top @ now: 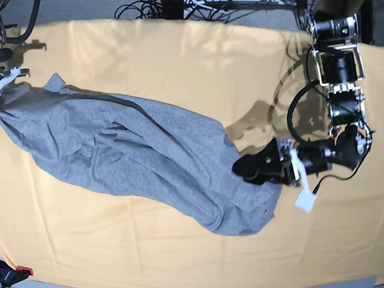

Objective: Layout the t-shirt on the table in an organized manner, then fold the t-shirt properly
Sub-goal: 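Pull the grasped fabric with the left gripper away from the right gripper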

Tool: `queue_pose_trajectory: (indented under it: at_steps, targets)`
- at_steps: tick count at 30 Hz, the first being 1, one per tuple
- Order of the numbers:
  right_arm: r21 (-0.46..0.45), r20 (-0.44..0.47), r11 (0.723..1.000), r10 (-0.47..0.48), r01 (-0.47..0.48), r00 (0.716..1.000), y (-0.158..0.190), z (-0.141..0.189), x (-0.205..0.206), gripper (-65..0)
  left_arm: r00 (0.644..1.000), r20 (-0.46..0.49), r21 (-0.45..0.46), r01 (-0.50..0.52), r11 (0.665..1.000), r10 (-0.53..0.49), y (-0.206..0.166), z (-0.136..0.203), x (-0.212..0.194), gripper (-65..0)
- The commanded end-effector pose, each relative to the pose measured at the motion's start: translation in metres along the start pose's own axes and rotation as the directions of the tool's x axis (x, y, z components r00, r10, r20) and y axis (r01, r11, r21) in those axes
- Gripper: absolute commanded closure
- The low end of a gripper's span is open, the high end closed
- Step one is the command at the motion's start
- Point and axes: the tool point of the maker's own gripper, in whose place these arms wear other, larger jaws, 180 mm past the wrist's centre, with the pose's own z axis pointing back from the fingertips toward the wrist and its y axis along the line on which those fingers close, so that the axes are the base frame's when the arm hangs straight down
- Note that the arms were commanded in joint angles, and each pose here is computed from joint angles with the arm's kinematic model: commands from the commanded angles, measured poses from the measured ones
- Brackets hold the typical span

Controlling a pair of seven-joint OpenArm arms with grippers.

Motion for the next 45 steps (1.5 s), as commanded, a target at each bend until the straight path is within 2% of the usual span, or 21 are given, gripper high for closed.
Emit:
queue_pose_trajectory:
  at_steps: [1,5,9,15,18,21,32,36,39,41,43,45]
  targets:
    - [-0.018,0.037,1.000,0.016,-0.015,0.999,-0.005,0.003,0.010,0.0,0.998,0.040,-0.016,0.054,0.998,-0.054,-0.012,0.005,0.017,-49.2]
    - [-0.018,0.037,1.000,0.016,-0.015,0.999,-0.005,0.003,0.010,0.0,0.994,0.010,-0.009,0.108,0.994,-0.108,-0.027,0.011,-0.006,-49.2]
    - [-0.018,0.037,1.000,0.015,-0.015,0.999,-0.005,0.003,0.010,0.0,0.990,-0.024,0.059,0.143,0.988,-0.141,-0.023,0.020,-0.028,-49.2]
    - [-0.018,0.037,1.000,0.015,-0.015,0.999,-0.005,0.003,0.010,0.0,0.995,-0.067,0.253,0.085,0.964,-0.070,0.014,0.037,-0.053,-49.2]
    - [-0.018,0.038,1.000,0.015,-0.015,0.999,-0.005,0.003,0.010,0.0,0.995,-0.084,0.297,0.071,0.952,-0.048,0.023,0.035,-0.061,-49.2]
    - [-0.017,0.037,1.000,0.015,-0.014,0.999,-0.005,0.003,0.010,0.0,0.997,-0.057,0.280,0.058,0.958,-0.044,0.019,0.023,-0.060,-49.2]
    - [-0.018,0.038,1.000,0.015,-0.014,0.999,-0.005,0.003,0.010,0.0,0.992,-0.121,0.312,0.065,0.948,-0.028,0.030,-0.027,-0.086,-49.2]
    - [-0.018,0.037,1.000,0.015,-0.014,0.999,-0.005,0.003,0.010,0.0,0.994,-0.095,0.287,0.079,0.955,-0.054,0.024,-0.040,-0.082,-49.2]
    - [-0.018,0.037,1.000,0.015,-0.014,0.999,-0.005,0.003,0.010,0.0,0.995,-0.081,0.222,0.068,0.973,-0.052,0.011,-0.050,-0.081,-49.2]
    - [-0.018,0.037,1.000,0.015,-0.014,0.999,-0.005,0.003,0.010,0.0,0.992,-0.090,0.149,0.104,0.983,-0.092,-0.002,-0.055,-0.083,-49.2]
    - [-0.018,0.037,1.000,0.015,-0.015,0.999,-0.005,0.003,0.010,0.0,0.986,-0.085,0.098,0.152,0.984,-0.144,-0.011,-0.056,-0.080,-49.2]
    - [-0.018,0.036,1.000,0.016,-0.015,0.999,-0.005,0.003,0.010,0.0,0.986,-0.063,0.079,0.158,0.984,-0.154,-0.015,-0.054,-0.074,-49.1]
